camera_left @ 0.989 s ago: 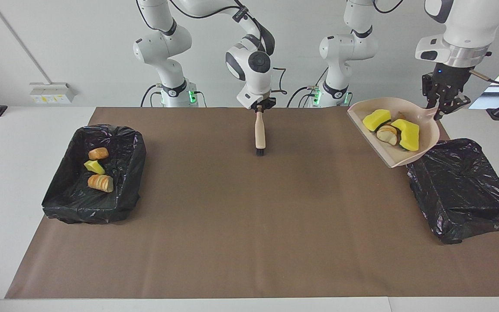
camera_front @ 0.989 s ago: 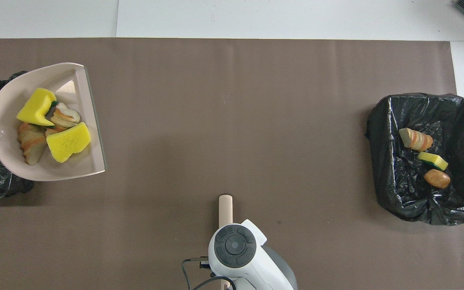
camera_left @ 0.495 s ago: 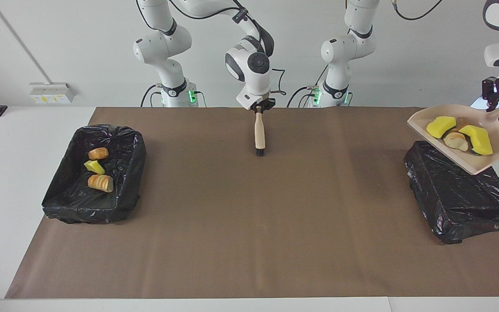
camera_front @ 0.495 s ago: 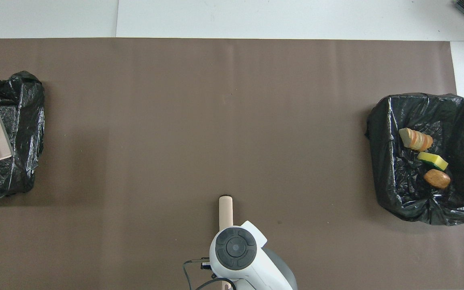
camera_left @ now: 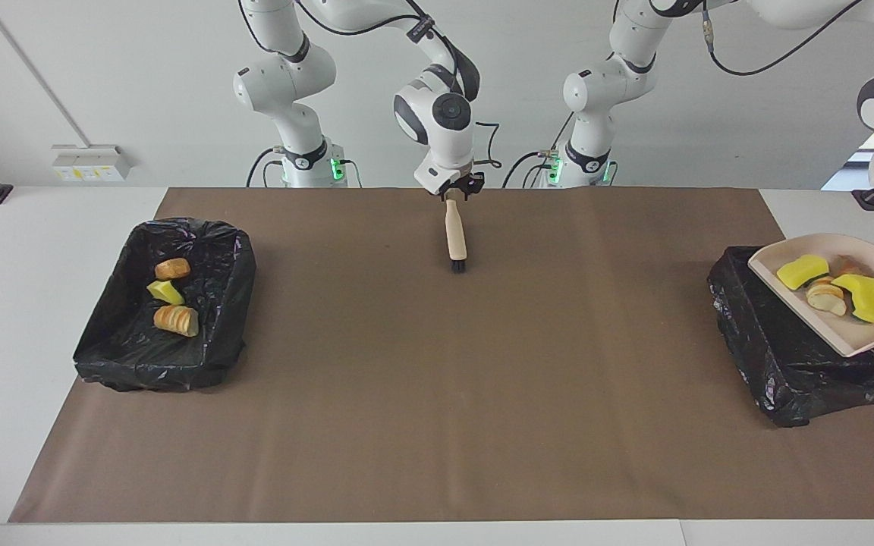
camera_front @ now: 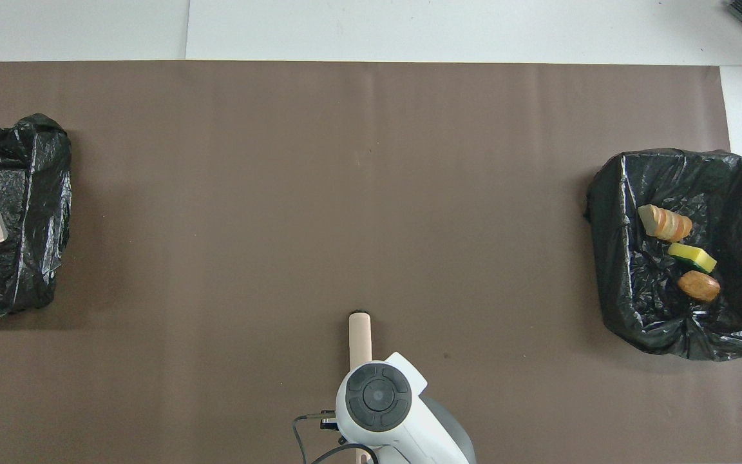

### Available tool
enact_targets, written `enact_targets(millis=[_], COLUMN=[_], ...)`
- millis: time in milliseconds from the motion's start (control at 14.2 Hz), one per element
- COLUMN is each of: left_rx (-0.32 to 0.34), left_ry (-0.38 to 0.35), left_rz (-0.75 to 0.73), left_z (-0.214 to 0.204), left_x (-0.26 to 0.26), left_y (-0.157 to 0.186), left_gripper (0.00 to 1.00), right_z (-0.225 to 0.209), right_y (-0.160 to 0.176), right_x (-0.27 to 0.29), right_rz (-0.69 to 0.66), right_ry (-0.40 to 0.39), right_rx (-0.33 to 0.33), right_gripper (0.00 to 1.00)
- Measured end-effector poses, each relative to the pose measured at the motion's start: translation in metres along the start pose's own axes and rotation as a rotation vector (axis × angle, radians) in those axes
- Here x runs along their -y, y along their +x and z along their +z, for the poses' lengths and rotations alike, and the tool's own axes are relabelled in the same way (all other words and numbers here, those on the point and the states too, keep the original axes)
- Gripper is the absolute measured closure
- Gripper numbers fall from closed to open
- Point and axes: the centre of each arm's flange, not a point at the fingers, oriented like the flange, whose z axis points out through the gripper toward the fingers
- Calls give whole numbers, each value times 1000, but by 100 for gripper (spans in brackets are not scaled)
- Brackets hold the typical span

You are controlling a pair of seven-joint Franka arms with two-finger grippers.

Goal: Sweep and dump trash in bin
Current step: 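Lay the brush on the table and withdraw the right gripper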

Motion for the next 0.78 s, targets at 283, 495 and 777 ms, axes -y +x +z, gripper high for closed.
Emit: enact_targets(millis=[283, 495, 777], left_rx=[166, 286, 407], left_ry=[-56, -77, -110], left_rz=[134, 250, 350], left_z=[29, 34, 28], left_x=[-3, -3, -1], left_y=[0, 12, 25], left_gripper=[69, 69, 69], right_z=[-55, -122, -187], right_y=[38, 57, 64], right_x=[-21, -57, -107], right_rz=[33, 46, 63], right_ry=[11, 25, 26], right_rx=[-66, -74, -141], right_gripper=[0, 0, 0])
